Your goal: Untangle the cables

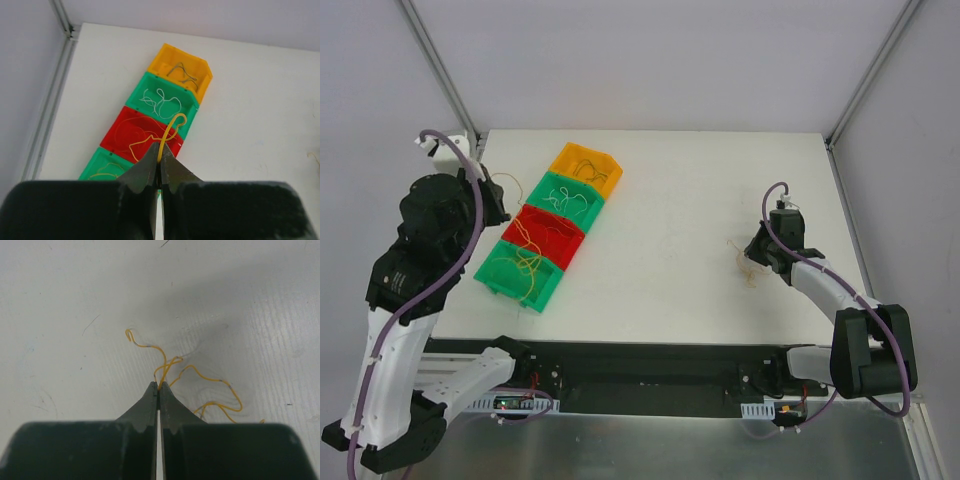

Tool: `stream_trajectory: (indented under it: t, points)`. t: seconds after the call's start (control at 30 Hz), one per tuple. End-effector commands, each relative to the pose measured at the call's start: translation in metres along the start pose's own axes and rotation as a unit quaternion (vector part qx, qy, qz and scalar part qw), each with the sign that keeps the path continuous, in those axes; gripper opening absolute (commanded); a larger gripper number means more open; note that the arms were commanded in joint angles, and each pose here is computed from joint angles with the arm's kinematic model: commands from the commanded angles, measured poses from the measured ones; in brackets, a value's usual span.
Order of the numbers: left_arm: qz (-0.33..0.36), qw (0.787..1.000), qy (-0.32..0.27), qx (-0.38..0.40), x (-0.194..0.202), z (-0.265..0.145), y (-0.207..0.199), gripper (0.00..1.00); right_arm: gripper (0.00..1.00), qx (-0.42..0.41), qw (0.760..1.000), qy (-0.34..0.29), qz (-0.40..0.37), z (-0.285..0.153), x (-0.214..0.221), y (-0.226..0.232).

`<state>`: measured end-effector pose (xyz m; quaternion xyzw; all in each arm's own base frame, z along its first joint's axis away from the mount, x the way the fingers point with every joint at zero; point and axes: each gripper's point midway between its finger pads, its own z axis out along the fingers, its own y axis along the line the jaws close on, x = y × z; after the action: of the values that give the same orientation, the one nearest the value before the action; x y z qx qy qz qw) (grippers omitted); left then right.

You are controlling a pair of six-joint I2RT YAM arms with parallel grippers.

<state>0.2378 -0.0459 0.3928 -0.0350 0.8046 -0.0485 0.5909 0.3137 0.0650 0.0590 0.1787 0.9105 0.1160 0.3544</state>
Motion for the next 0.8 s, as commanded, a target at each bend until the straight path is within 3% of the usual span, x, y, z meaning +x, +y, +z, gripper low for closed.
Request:
stream_trajectory:
  t: [0.0,0.17,0.37,0.57,0.77]
  points:
    - [0.004,0.996,-0.066,-0.055,-0.037,-0.022,0.026,0.0,0.0,-0.01,1.0,-0.013,-0.008,0.0,-0.006,0.006]
    - [0.059,0.99,-0.102,0.078,-0.062,-0.026,-0.02,0.0,0.0,-0.009,1.0,-0.013,-0.008,0.0,-0.007,0.005]
    - [0.118,0.985,-0.115,0.048,-0.075,-0.022,-0.01,0.0,0.0,-0.009,1.0,-0.012,-0.009,0.001,-0.006,0.006]
    - [0.181,0.958,-0.172,0.14,-0.076,-0.028,-0.041,0.0,0.0,-0.011,1.0,-0.011,-0.009,0.002,-0.006,0.007]
    - [0.183,0.965,-0.152,0.109,-0.056,-0.018,-0.027,0.0,0.0,-0.011,1.0,-0.012,-0.011,0.001,-0.006,0.007]
